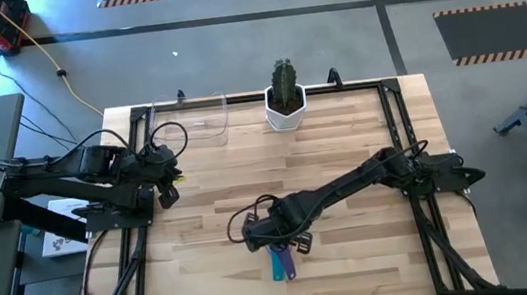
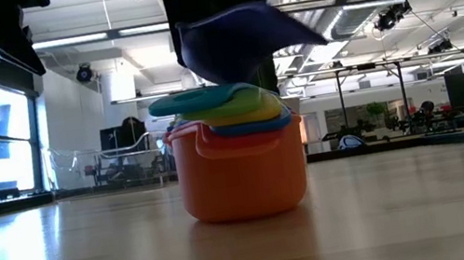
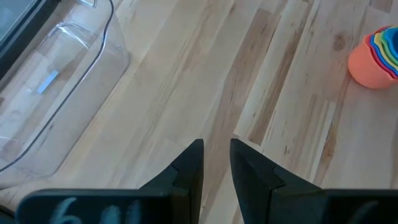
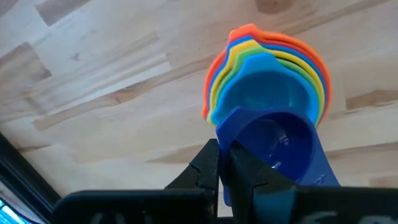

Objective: Nest measuring cups in basket
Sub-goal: Stack the purple measuring cup on the light blue measuring cup

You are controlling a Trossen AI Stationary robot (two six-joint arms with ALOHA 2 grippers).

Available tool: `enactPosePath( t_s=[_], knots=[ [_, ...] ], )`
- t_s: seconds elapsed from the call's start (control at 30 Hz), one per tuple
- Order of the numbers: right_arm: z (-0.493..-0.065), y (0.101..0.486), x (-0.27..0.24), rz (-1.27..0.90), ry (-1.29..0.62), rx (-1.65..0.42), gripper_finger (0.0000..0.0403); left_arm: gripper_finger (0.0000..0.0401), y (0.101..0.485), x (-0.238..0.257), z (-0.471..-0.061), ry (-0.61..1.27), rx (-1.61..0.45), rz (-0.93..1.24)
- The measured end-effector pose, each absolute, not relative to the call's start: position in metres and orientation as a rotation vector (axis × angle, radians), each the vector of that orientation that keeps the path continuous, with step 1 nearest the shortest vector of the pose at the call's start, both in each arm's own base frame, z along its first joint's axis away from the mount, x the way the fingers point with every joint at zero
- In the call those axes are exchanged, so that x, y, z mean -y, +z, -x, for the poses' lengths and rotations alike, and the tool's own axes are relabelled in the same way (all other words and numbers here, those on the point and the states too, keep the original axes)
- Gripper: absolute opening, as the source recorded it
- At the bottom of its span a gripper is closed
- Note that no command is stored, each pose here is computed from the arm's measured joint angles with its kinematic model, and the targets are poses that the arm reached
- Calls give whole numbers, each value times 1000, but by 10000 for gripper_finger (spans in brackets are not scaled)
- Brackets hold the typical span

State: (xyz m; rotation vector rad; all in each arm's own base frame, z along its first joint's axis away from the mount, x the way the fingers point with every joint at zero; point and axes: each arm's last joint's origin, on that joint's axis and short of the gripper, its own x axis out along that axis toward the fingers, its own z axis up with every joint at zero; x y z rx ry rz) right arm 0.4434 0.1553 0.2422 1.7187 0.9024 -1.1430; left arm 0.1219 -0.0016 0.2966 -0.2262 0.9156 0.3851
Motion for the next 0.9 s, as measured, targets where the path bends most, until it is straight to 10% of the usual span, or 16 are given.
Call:
enactPosePath(
  t_s=[0.9],
  knots=[
    [-443,250,-136,-1583,-1056,-983,67,70,296,10,-122,187,-971,289]
  ],
)
